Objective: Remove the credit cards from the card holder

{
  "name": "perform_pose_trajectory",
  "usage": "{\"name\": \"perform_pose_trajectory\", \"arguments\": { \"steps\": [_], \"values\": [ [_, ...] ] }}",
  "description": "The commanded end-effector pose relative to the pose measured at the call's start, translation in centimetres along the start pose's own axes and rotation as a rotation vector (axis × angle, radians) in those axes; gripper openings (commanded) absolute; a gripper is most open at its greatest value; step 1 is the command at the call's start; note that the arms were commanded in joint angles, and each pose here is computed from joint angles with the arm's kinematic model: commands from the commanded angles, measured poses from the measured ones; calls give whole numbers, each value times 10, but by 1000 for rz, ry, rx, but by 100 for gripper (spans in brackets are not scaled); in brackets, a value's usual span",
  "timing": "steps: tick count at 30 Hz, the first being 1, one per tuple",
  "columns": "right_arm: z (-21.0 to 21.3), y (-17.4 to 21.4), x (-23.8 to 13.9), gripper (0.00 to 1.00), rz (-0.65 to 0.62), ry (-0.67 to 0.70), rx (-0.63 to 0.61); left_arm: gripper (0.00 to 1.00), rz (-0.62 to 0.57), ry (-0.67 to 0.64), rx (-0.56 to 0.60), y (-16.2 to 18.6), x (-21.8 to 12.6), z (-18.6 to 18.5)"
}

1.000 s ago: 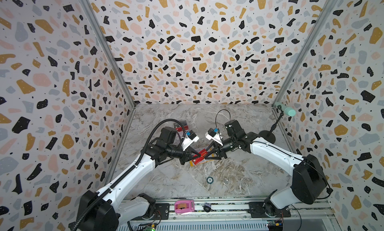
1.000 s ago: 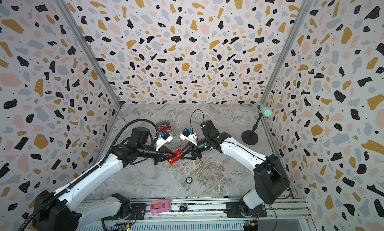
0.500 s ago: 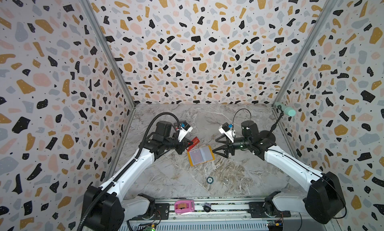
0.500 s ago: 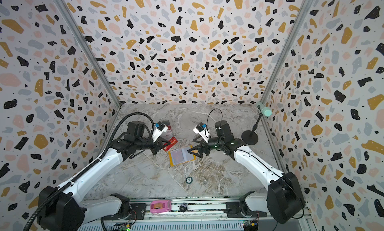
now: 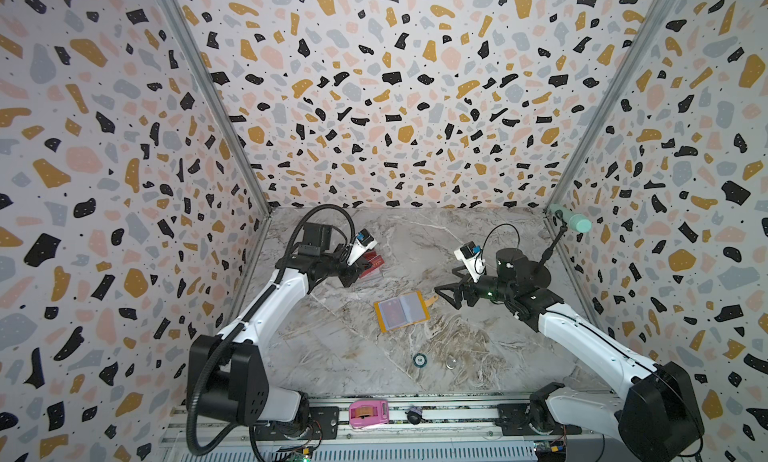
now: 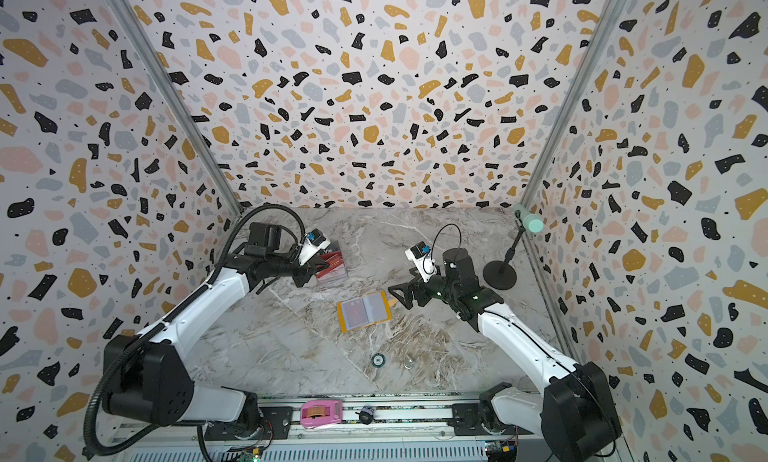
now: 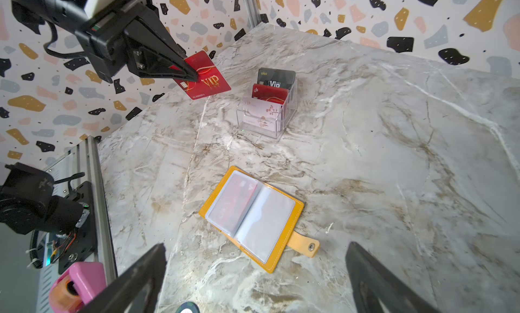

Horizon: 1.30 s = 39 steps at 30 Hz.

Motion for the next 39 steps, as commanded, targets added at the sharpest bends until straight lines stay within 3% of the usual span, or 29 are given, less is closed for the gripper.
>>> {"name": "perform_pose_trajectory", "arguments": {
  "steps": [1, 3, 11, 18, 24, 39],
  "values": [
    [-3, -6, -6, 100, -42, 50, -5, 0, 47, 69, 201, 0, 2, 4],
    [-3, -4, -6, 100, -35, 50, 0, 0, 78, 97, 268, 1, 6, 9],
    [-3, -2, -8, 99, -27, 60, 0, 0, 163, 119, 309, 8, 25, 44],
    [-3, 0, -7, 99, -17, 54, 8, 0, 181, 111, 305, 17, 41, 68],
    [-2, -2, -9, 99, -22, 54, 0, 0, 158, 29, 292, 17, 54, 87],
    [1, -4, -12, 99, -26, 42, -1, 0, 185, 10, 219, 27, 75, 106]
  ]
}}
Point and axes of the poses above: each gripper's point midway between its finger pads, its own x axis out along the fingers, its own z axis along the line the jaws close on, y = z × x, the point moved 6 cm from there along -x, back along the fingers, and after that the axes turned 7 degrees about -x, right-handed, at the moved point
